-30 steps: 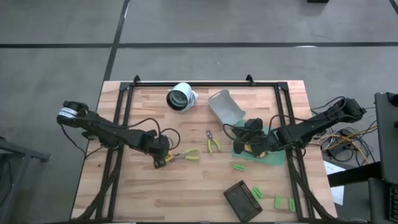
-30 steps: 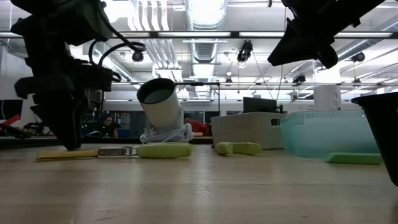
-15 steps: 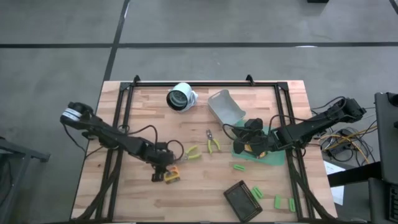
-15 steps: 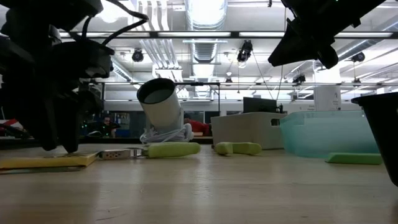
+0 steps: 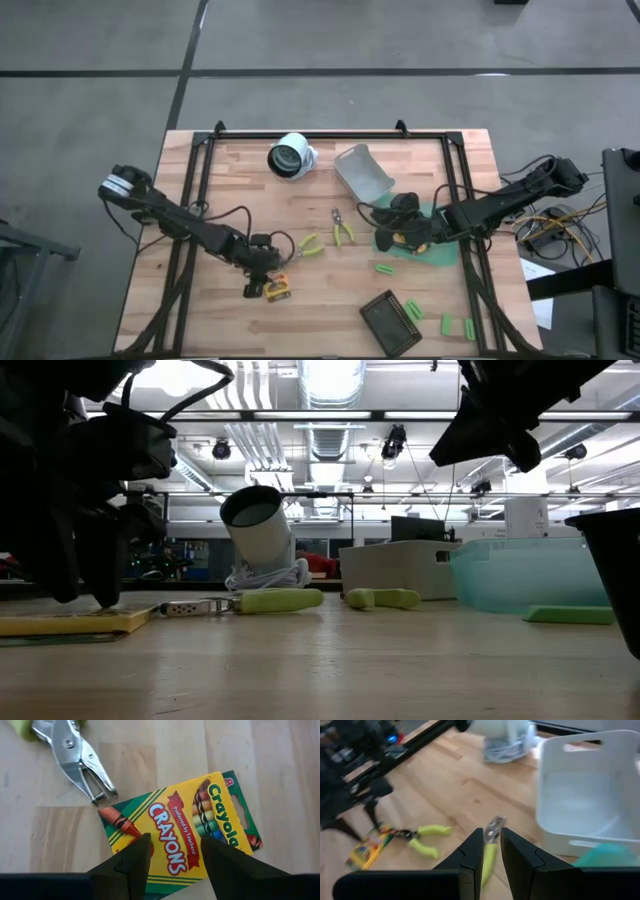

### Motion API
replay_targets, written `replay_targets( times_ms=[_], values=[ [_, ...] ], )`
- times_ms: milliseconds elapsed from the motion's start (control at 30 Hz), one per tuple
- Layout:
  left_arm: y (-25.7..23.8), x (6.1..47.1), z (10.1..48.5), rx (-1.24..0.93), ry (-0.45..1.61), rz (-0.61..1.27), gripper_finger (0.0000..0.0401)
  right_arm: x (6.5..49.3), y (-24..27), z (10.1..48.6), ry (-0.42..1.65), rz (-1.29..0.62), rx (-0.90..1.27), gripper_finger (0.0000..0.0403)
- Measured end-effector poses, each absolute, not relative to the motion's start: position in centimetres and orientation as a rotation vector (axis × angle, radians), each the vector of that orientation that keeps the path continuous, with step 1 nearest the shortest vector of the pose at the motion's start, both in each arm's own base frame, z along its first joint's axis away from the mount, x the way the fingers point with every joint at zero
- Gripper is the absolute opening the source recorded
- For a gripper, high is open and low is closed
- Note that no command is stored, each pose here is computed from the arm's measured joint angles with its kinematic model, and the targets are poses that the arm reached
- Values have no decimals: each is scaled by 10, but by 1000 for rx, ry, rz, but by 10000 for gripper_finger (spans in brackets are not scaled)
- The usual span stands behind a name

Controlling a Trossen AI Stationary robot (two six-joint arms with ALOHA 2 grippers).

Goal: Pick & Place School Supplies
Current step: Put the yellow crayon box into the green bin

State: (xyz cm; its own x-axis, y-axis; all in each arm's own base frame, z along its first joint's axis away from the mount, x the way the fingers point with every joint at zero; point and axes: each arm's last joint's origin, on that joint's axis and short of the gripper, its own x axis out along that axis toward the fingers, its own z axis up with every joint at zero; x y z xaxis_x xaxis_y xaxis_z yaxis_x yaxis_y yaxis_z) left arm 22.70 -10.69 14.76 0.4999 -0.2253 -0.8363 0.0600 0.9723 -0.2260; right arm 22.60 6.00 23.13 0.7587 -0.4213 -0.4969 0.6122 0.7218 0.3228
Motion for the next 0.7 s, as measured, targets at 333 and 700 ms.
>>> replay_targets(
  times_ms=[333,700],
  values=[
    [-107,255,216,-301,809,60,181,269,86,234,290,-122,215,63],
    [-90,238,333,-526,545,223,181,329,110,198,301,-32,181,63]
  ],
)
